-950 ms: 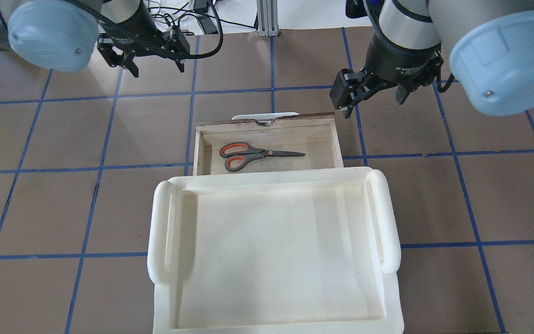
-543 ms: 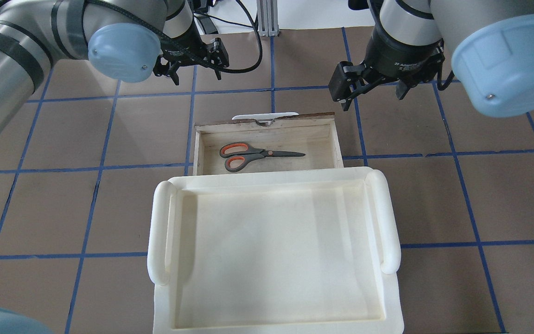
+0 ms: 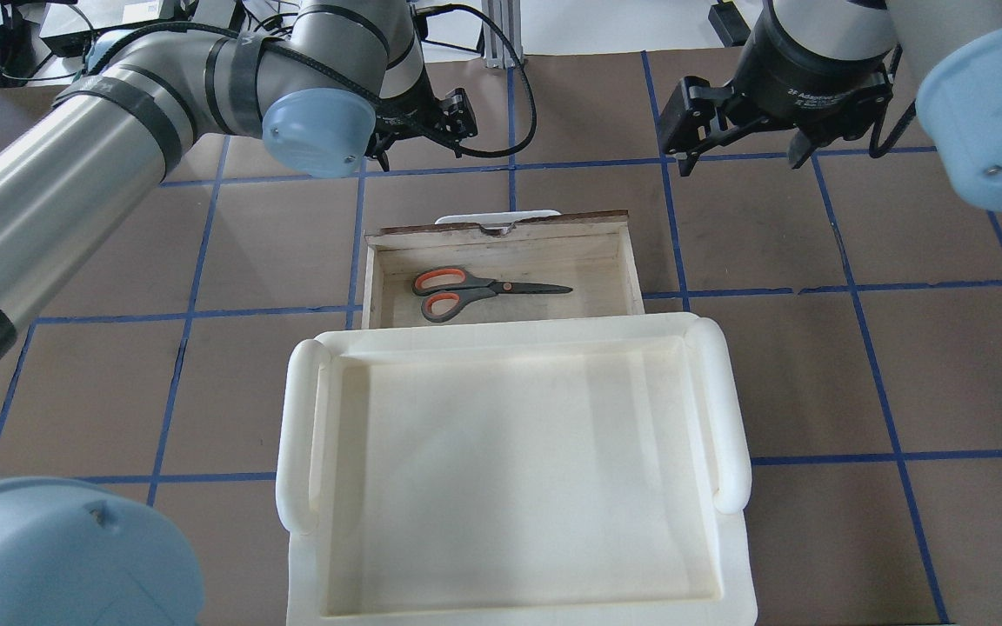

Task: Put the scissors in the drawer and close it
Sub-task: 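Position the left gripper above the drawer's far edge near the handle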

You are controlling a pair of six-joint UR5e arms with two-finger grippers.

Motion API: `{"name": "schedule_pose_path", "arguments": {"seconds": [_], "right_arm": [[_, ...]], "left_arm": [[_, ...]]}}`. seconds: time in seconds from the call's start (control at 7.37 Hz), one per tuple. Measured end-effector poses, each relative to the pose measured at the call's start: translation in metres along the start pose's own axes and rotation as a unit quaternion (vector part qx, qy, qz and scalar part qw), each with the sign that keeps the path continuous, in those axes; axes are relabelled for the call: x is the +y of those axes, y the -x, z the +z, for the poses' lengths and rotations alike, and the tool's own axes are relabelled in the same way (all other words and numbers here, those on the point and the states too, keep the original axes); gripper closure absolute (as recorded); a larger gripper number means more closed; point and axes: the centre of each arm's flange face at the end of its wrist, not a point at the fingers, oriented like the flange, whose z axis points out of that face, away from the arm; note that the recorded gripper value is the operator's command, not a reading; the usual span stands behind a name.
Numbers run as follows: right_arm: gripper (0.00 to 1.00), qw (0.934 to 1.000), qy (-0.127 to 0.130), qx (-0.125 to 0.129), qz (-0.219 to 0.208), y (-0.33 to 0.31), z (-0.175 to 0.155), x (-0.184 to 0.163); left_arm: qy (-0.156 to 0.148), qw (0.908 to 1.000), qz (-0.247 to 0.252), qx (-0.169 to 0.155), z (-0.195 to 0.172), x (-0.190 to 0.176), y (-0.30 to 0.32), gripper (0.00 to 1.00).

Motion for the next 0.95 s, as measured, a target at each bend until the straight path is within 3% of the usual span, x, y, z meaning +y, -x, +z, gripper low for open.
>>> {"name": "schedule_pose_path", "arguments": {"seconds": [0.54, 0.95], "right_arm": [[0.00, 1.0000, 0.003, 0.001, 0.005, -0.001, 0.001, 0.001], [0.00, 0.9997, 0.010, 0.001, 0.023, -0.001, 0.005, 0.002]], "left_arm": [[0.033, 0.9994, -0.010, -0.006, 0.047, 0.002, -0.015, 0.00], [0.072, 0.9973, -0.011, -0.010, 0.063, 0.010, -0.018, 0.00]]}}
